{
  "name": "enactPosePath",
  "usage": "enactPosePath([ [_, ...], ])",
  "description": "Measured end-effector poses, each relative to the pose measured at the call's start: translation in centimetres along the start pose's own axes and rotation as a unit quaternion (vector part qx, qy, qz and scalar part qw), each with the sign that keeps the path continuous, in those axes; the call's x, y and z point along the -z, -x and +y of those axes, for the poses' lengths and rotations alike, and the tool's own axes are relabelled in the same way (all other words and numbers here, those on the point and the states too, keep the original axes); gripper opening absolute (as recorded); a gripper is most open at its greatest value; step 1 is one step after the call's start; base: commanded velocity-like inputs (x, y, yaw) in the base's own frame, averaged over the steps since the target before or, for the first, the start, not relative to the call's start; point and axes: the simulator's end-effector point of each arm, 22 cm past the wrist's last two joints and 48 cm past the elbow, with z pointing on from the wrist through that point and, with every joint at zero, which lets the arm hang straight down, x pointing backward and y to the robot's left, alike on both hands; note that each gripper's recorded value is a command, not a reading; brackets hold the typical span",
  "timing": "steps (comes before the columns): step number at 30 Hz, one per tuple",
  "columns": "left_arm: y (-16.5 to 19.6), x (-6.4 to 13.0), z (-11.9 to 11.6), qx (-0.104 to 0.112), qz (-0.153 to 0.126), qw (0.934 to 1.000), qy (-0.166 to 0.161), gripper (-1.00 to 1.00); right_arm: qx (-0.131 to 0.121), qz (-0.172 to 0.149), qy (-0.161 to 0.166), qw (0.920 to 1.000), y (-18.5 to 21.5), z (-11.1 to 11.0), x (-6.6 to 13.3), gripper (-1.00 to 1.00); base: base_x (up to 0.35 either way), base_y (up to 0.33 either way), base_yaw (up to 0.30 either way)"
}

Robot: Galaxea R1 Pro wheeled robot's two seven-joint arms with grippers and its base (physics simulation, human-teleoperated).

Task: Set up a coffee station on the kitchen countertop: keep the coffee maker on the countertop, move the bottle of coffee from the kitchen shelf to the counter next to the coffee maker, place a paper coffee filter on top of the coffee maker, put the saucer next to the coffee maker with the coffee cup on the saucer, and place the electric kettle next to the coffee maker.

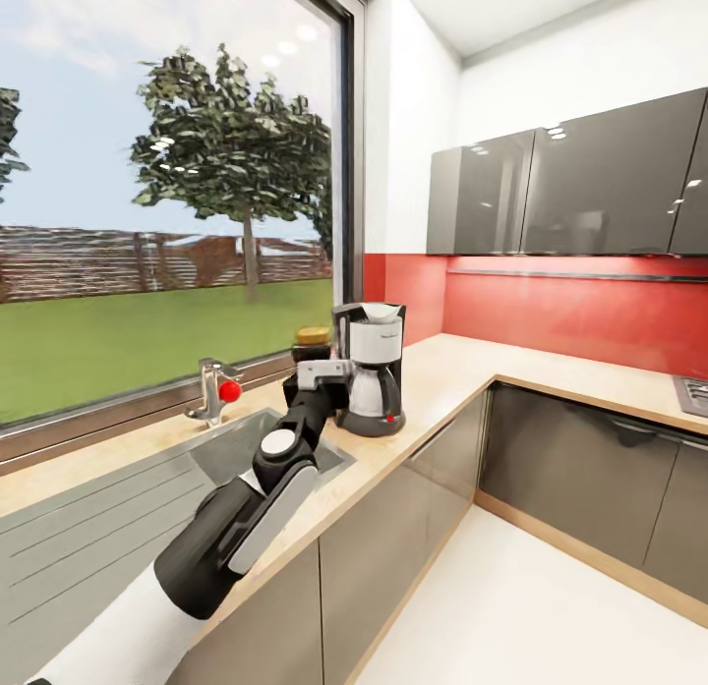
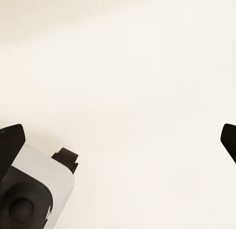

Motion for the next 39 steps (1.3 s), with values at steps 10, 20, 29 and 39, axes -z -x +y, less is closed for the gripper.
enactPosePath([
  [10, 0.7, -1.3, 7.0, 0.003, 0.001, 0.999, 0.044, -1.0, 0.0, 0.0, 0.0, 1.0, 0.0, -0.1, 0.0, 1.0, 0.0, 0.0, 0.0],
  [20, -2.8, -2.9, 10.5, -0.011, 0.065, 0.9978, -0.011, -1.0, -0.002, 0.014, 0.002, 0.9999, -1.4, 0.2, 0.0, 1.0, 0.0, 0.0, 0.0],
  [29, -2.9, -3.0, 10.7, -0.011, 0.067, 0.9976, -0.015, -1.0, -0.004, 0.022, 0.004, 0.9997, -2.2, 0.4, 0.1, 1.0, 0.076, -0.047, 0.0],
  [39, -3.0, -3.0, 10.8, -0.011, 0.067, 0.9976, -0.013, -1.0, -0.004, 0.023, 0.006, 0.9997, -2.2, 0.6, 0.0, 1.0, 0.062, -0.045, 0.0],
])
